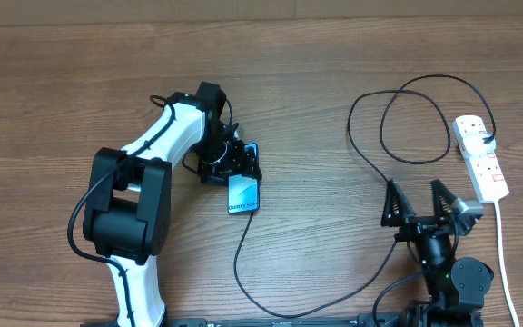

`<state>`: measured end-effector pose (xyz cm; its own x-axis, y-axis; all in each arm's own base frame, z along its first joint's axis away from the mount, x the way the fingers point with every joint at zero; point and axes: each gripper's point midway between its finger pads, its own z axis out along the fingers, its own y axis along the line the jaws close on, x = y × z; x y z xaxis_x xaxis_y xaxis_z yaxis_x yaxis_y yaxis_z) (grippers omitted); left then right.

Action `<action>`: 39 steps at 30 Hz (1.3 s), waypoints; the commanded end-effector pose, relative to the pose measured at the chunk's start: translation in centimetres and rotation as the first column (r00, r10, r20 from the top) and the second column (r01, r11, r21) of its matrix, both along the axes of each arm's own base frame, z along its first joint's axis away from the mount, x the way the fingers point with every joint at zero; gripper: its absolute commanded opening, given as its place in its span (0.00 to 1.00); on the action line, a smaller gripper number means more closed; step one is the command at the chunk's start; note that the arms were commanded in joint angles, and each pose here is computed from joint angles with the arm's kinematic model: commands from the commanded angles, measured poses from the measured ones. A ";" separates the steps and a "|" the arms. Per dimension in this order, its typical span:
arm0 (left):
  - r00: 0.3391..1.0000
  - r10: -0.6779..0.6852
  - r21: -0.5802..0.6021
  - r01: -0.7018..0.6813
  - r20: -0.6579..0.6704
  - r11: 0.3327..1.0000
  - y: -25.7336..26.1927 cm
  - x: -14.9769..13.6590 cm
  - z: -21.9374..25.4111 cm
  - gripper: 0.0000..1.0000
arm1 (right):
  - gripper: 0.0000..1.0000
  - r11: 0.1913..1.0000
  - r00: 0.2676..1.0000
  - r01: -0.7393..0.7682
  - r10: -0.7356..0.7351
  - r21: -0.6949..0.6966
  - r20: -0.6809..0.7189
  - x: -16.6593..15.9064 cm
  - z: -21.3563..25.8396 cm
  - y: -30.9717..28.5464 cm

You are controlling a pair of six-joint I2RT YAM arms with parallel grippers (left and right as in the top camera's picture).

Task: Plug charger to phone and switch on socket
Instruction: 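Swing the right gripper left toward the cable plug near the phone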

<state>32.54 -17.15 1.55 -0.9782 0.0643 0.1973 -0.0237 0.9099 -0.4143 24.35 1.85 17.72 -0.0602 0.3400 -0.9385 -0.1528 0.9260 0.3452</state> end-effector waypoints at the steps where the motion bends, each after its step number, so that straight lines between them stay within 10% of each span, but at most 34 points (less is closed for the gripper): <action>1: 0.999 -0.039 -0.090 0.038 -0.002 0.995 -1.4 -0.1 0.4 0.77 | 1.00 0.942 0.955 -0.295 0.297 0.158 0.010 -1.6 0.7 4.9; 5: 0.999 -0.047 -0.150 0.045 -0.006 0.988 -2.2 -0.3 0.9 0.77 | 1.00 0.864 0.924 -0.328 0.378 0.382 -0.062 -2.3 0.4 6.1; 15: 0.999 -0.044 -0.241 0.037 -0.023 0.970 -3.5 -0.5 1.9 0.76 | 1.00 0.863 0.889 -0.354 0.430 0.359 -0.156 -3.7 7.5 7.1; 21: 0.999 -0.044 -0.243 0.038 -0.020 0.969 -3.5 -0.4 1.9 0.76 | 1.00 0.766 0.733 -0.441 0.608 0.467 -0.306 -2.9 7.6 9.3; 27: 0.999 -0.052 -0.249 0.049 -0.006 0.967 -3.9 -0.3 1.9 0.76 | 0.56 0.754 0.644 -0.410 0.638 0.513 -0.423 -0.8 3.7 9.8; 39: 0.996 -0.087 -0.250 0.084 -0.001 0.965 -5.0 -1.0 1.9 0.77 | 0.56 0.691 0.340 -0.432 0.720 0.579 -0.605 1.3 -6.1 17.0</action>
<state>31.64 -21.15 3.09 -0.9685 0.1599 0.1907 0.0168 0.8066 -0.5908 25.29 16.75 12.97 -0.9432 0.1942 -0.2696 -0.1280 0.5364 0.8342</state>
